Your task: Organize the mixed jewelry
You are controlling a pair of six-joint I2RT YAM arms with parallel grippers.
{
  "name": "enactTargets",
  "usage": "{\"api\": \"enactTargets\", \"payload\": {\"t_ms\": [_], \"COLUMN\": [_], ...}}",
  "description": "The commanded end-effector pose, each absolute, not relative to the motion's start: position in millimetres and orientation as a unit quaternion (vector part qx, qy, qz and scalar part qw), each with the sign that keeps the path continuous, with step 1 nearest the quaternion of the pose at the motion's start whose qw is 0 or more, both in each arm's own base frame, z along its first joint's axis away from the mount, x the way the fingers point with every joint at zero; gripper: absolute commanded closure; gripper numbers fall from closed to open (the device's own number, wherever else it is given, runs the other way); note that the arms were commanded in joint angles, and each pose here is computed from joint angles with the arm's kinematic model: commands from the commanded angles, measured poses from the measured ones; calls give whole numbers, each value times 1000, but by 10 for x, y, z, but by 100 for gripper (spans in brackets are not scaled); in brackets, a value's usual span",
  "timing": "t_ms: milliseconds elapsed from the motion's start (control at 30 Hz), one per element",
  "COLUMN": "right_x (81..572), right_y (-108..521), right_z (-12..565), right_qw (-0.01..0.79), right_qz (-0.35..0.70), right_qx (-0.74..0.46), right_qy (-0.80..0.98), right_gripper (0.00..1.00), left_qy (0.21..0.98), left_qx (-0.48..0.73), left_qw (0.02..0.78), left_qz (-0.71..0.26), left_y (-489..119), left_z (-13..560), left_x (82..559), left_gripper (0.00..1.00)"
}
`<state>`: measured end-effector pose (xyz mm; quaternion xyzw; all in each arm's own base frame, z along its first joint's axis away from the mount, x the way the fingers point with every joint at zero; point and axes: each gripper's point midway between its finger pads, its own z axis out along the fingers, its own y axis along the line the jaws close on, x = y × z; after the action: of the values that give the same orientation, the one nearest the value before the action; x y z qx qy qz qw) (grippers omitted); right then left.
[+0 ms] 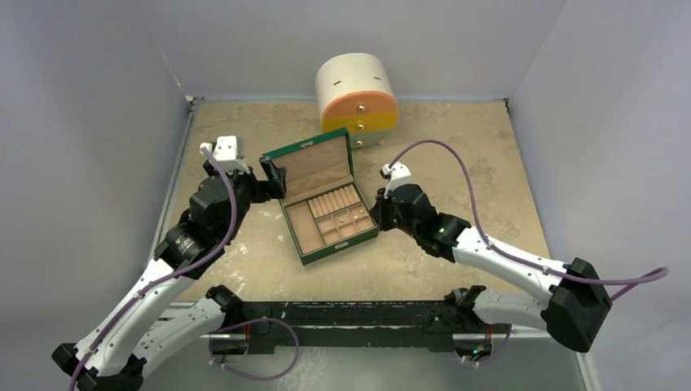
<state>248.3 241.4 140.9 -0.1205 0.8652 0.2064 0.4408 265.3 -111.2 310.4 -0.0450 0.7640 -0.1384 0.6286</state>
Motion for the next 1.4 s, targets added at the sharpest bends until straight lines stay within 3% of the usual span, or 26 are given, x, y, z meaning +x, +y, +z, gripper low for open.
{"api": "enactTargets", "payload": {"t_ms": [0,1200,1367], "right_x": [2593,2860,2870], "right_y": [2737,3309,3306], "right_z": [1791,1045,953], "right_qw": [469,411,405], "right_qz": [263,288,283], "right_qx": [-151,-159,-154], "right_qy": [830,850,856], "right_gripper": [100,100,87], "left_qy": [745,744,744], "left_qx": [-57,-58,-58], "left_qw": [647,648,648], "left_qz": [-154,-153,-153], "left_y": [-1102,-1087,-1085], "left_z": [3268,3277,3280], "left_x": [2661,2653,2653], "left_gripper": [4,4,4]}}
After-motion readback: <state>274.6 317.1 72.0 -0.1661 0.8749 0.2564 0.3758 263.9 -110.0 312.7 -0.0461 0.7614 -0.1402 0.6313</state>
